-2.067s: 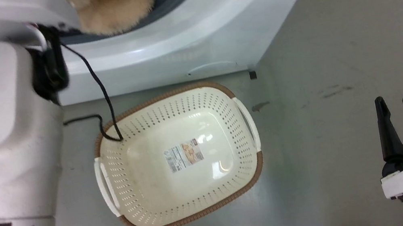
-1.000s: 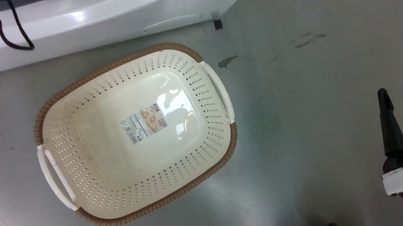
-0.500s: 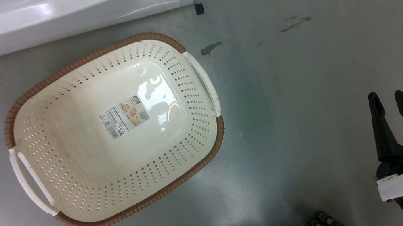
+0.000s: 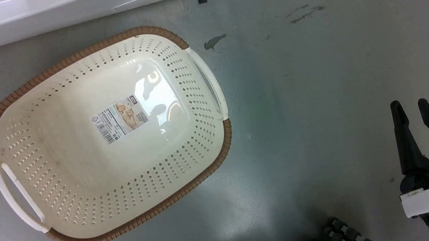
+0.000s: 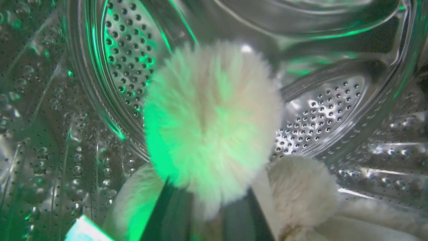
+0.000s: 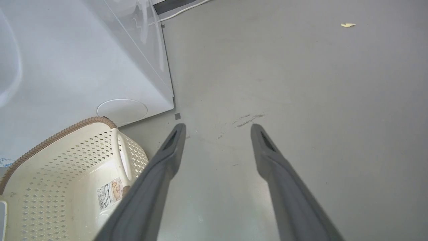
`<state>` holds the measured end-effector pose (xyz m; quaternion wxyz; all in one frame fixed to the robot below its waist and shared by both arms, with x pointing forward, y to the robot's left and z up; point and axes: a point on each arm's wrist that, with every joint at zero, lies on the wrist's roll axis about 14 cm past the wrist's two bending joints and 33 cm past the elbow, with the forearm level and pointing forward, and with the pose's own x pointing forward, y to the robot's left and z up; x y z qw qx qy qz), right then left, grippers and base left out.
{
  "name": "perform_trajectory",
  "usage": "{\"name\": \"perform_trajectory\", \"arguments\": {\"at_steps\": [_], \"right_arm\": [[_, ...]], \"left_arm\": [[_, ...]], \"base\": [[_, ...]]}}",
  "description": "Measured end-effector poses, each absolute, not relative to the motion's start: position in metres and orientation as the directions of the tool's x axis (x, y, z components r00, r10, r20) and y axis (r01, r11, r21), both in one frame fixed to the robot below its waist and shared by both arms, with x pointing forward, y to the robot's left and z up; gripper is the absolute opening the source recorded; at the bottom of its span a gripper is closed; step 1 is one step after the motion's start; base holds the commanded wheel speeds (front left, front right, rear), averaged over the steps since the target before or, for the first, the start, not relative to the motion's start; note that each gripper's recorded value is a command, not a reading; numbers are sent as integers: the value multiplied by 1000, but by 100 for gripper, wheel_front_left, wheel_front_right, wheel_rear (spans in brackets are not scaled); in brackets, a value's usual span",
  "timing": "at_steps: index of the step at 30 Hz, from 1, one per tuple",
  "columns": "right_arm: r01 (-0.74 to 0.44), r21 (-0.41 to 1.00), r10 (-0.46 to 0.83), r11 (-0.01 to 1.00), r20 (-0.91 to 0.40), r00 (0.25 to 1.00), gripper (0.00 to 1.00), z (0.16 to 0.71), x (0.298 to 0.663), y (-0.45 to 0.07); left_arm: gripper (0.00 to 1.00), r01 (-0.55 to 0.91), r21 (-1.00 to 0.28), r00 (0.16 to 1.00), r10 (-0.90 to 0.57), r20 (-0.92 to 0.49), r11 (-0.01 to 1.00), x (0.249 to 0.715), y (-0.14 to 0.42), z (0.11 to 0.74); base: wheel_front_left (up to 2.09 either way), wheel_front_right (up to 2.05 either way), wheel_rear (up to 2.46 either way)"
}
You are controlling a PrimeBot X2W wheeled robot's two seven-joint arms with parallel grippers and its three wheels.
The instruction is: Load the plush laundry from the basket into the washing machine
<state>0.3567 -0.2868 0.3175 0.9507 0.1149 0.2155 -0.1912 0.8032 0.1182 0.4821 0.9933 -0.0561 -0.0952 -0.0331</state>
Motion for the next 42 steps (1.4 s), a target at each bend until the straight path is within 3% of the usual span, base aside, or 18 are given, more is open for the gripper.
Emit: {"name": "perform_trajectory", "arguments": {"at_steps": [7,9,10,42], "right_arm": [[410,138,-310,901,-457,834,100,315,358,-285],[410,138,-309,901,-457,834,100,314,358,-285],[410,138,-309,902,-458,833,100,314,358,-285],[325,165,-250,931,-360,899,100,339,395,-275]], "left_arm": [[0,64,-101,993,-54,107,993,804,122,457],[41,69,-99,994,-59,95,993,804,121,454],[100,69,-97,994,-60,89,993,804,121,452],[100,165,-106,985,-159,67,981,771,94,471]], "base": [[0,0,0],[0,0,0],[0,0,0],[0,0,0]]}}
